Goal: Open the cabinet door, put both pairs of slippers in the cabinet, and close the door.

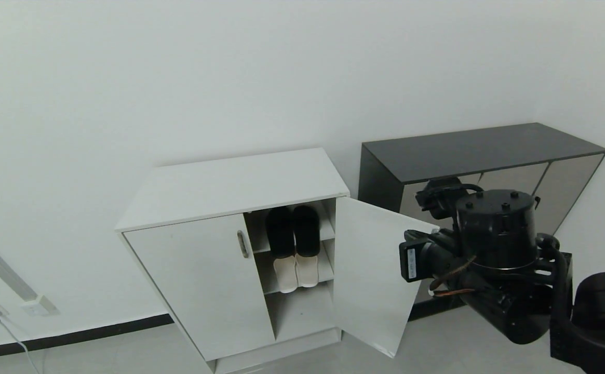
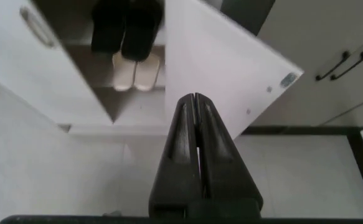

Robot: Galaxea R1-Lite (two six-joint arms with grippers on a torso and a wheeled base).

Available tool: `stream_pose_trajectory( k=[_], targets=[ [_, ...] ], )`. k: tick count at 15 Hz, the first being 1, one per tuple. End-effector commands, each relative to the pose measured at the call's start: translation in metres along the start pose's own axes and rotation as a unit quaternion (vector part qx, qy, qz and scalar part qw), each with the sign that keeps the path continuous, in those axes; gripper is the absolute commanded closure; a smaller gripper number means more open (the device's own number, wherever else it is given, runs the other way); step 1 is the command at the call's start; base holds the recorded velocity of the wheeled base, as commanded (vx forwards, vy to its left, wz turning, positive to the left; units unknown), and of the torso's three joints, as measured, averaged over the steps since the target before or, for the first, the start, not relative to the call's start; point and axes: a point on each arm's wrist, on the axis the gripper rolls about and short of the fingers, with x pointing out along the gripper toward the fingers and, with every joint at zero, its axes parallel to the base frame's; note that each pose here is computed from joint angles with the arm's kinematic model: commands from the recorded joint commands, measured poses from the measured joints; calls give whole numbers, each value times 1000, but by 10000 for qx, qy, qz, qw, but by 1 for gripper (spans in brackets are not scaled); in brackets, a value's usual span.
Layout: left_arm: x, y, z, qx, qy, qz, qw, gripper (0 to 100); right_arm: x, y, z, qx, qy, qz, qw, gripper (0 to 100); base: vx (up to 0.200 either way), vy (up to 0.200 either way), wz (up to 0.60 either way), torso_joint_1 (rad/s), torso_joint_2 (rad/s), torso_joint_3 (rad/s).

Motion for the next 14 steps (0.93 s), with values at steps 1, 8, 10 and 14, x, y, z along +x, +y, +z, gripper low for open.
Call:
stream_pose_trajectory(
  k=[1,8,10,14],
  targets=[
    [0,0,0,12,6,-1,10000,100,19,-17,0,-47,-1,-346,9994,100,0,0,0,0,0,0],
    [0,0,0,4,6,-1,10000,100,84,-70,32,298,-30,-609,9977,100,0,0,0,0,0,0],
    [0,0,0,-11,6,-1,10000,100,101,-78,35,372,-83,-615,9974,100,0,0,0,0,0,0],
    [0,0,0,-11,6,6,10000,100,134,-89,25,432,30,-705,9966,100,0,0,0,0,0,0]
  ],
)
